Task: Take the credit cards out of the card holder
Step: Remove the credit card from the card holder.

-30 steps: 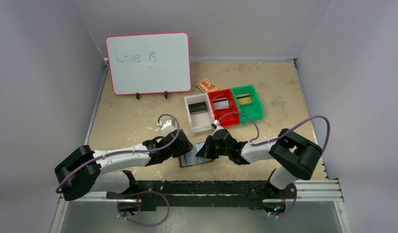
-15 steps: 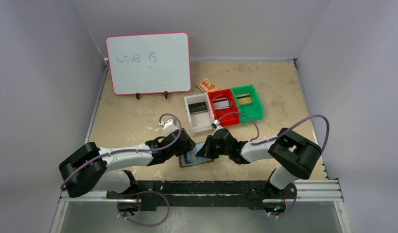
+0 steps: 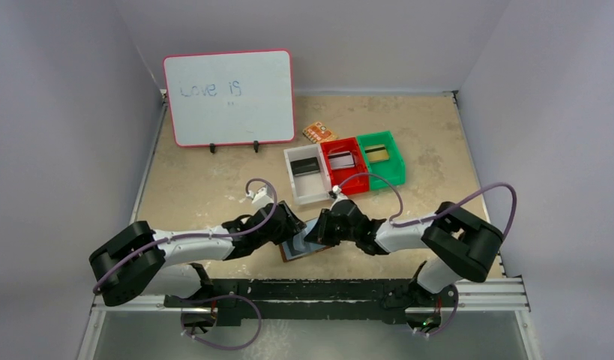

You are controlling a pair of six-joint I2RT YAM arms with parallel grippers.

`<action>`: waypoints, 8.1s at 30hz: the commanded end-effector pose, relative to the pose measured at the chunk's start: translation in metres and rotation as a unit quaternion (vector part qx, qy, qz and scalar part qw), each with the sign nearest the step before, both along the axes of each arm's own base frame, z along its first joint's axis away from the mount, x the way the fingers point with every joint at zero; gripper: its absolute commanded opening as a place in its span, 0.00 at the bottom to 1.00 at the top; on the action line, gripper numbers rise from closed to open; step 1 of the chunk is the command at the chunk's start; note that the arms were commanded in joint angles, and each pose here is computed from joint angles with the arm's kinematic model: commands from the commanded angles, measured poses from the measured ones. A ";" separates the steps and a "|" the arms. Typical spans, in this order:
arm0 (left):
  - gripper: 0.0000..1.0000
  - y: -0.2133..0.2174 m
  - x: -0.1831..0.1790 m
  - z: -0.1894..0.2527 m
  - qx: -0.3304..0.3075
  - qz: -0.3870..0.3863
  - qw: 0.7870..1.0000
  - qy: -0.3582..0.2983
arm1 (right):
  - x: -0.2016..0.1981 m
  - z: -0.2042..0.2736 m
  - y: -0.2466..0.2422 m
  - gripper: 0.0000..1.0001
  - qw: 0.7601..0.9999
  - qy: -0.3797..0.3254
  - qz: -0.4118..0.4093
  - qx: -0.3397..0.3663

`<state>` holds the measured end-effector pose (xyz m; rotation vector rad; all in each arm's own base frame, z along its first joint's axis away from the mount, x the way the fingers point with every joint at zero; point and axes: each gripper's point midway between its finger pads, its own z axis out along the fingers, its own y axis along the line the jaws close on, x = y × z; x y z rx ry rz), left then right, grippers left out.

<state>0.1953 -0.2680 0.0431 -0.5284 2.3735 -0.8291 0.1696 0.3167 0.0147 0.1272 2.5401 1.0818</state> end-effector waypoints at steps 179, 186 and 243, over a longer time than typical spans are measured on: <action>0.26 -0.140 0.006 -0.026 0.084 -0.214 0.973 0.022 | 0.014 0.094 -0.167 0.33 0.902 -0.173 -0.388 -0.076; 0.25 -0.112 -0.012 -0.038 0.171 -0.213 0.962 0.015 | 0.011 0.087 -0.176 0.11 0.901 -0.167 -0.380 -0.129; 0.43 -0.054 -0.024 0.008 0.127 -0.137 0.982 -0.010 | -0.006 -0.005 -0.070 0.27 0.998 -0.014 0.004 -0.054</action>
